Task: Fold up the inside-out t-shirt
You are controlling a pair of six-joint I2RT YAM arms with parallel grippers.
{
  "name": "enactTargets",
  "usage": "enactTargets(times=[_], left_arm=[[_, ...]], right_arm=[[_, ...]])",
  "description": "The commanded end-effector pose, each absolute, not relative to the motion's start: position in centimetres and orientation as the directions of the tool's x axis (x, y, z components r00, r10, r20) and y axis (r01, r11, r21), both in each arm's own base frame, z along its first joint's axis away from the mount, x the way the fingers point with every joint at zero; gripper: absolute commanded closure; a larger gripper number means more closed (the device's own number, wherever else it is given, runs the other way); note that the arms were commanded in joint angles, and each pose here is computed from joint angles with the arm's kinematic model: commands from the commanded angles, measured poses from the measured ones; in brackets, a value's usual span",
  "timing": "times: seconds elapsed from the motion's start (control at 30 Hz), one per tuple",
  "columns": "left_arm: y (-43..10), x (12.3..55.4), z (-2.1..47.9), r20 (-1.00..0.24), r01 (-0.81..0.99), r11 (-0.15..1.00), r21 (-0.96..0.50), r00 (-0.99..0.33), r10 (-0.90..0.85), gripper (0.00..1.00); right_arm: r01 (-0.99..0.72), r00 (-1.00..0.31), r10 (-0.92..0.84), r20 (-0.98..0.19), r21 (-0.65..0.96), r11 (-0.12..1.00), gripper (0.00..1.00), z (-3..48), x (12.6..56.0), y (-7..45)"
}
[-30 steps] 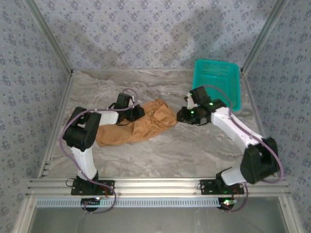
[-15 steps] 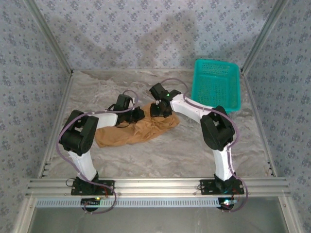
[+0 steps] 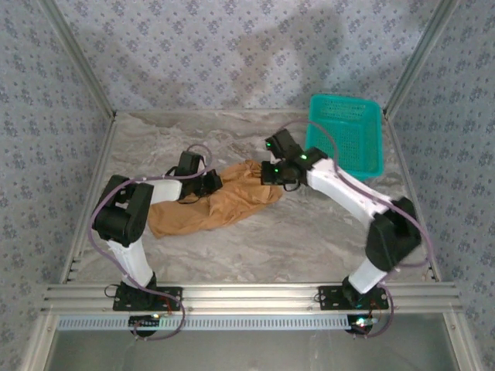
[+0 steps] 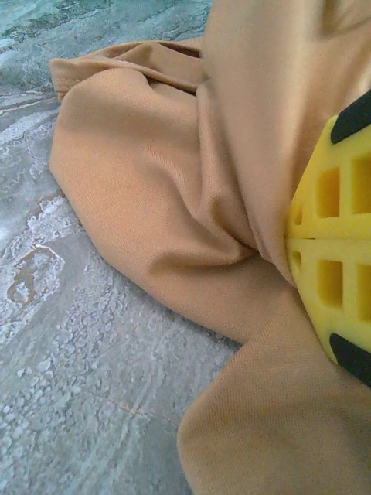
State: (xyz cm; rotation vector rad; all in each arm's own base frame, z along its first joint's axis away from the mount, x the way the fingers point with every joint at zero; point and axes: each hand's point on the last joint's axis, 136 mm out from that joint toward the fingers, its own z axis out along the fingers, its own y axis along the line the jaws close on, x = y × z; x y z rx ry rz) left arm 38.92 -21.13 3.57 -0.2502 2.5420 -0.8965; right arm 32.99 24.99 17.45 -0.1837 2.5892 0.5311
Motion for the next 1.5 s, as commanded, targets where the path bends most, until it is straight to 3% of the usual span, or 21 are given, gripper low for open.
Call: enactTargets(times=[0.0, 0.2, 0.27, 0.33, 0.47, 0.6, 0.83, 1.17, 1.23, 1.3, 1.33, 1.37, 1.47], left_arm=[[-20.2, 38.4, 2.8, -0.317, -0.071, 0.785, -0.615, -0.890, -0.329, 1.00], [-19.7, 38.4, 5.0, -0.355, -0.051, 0.798, -0.601, -0.877, -0.324, 0.96], [-19.0, 38.2, 7.1, -0.408, -0.026, 0.824, -0.565, -0.860, -0.307, 0.85], [-18.1, 37.7, 10.1, -0.478, 0.013, 0.859, -0.512, -0.835, -0.273, 0.69], [-14.7, 34.9, 13.4, -0.543, 0.015, 0.928, -0.372, -0.814, -0.205, 0.52], [-10.5, 30.8, 12.2, -0.515, -0.078, 0.958, -0.276, -0.829, -0.216, 0.45], [-6.5, 25.2, 6.8, -0.400, -0.287, 0.916, -0.281, -0.832, -0.383, 0.35], [-3.6, 24.0, 2.9, -0.346, -0.491, 0.832, -0.260, -0.757, -0.555, 0.30], [-4.2, 24.3, 2.0, -0.323, -0.491, 0.824, -0.282, -0.761, -0.563, 0.35], [-4.8, 24.7, 1.1, -0.301, -0.485, 0.817, -0.310, -0.766, -0.569, 0.65], [-5.2, 24.9, 0.8, -0.289, -0.484, 0.813, -0.324, -0.768, -0.572, 0.88], [-5.5, 25.0, 0.6, -0.278, -0.479, 0.811, -0.335, -0.773, -0.571, 1.00], [-5.6, 25.8, 2.0, -0.287, -0.458, 0.819, -0.346, -0.779, -0.557, 1.00]], right_arm=[[-0.296, -0.864, -0.051, -0.501, 0.423, 0.856, 1.00, 15.8, 30.9, 25.2], [-0.149, -0.845, 0.076, -0.530, 0.369, 0.917, 1.00, 14.7, 30.9, 20.5], [-0.041, -0.839, 0.150, -0.524, 0.335, 0.941, 1.00, 14.7, 31.8, 18.1], [0.079, -0.821, 0.238, -0.520, 0.309, 0.948, 1.00, 14.8, 32.6, 15.5], [0.162, -0.777, 0.331, -0.535, 0.339, 0.927, 1.00, 16.0, 34.0, 14.0], [0.182, -0.769, 0.341, -0.541, 0.325, 0.928, 1.00, 16.7, 34.6, 13.8], [0.185, -0.769, 0.340, -0.542, 0.320, 0.929, 1.00, 17.6, 34.8, 13.5], [0.197, -0.751, 0.361, -0.554, 0.333, 0.922, 1.00, 19.1, 35.2, 12.3], [0.198, -0.754, 0.360, -0.549, 0.332, 0.922, 1.00, 19.0, 35.1, 12.1], [0.199, -0.757, 0.360, -0.544, 0.333, 0.922, 1.00, 19.0, 35.1, 12.0], [0.194, -0.759, 0.359, -0.544, 0.337, 0.921, 1.00, 19.1, 35.1, 12.1], [0.186, -0.758, 0.356, -0.546, 0.342, 0.921, 1.00, 19.4, 35.1, 12.1], [0.133, -0.754, 0.338, -0.564, 0.372, 0.919, 1.00, 21.2, 35.3, 12.6]])
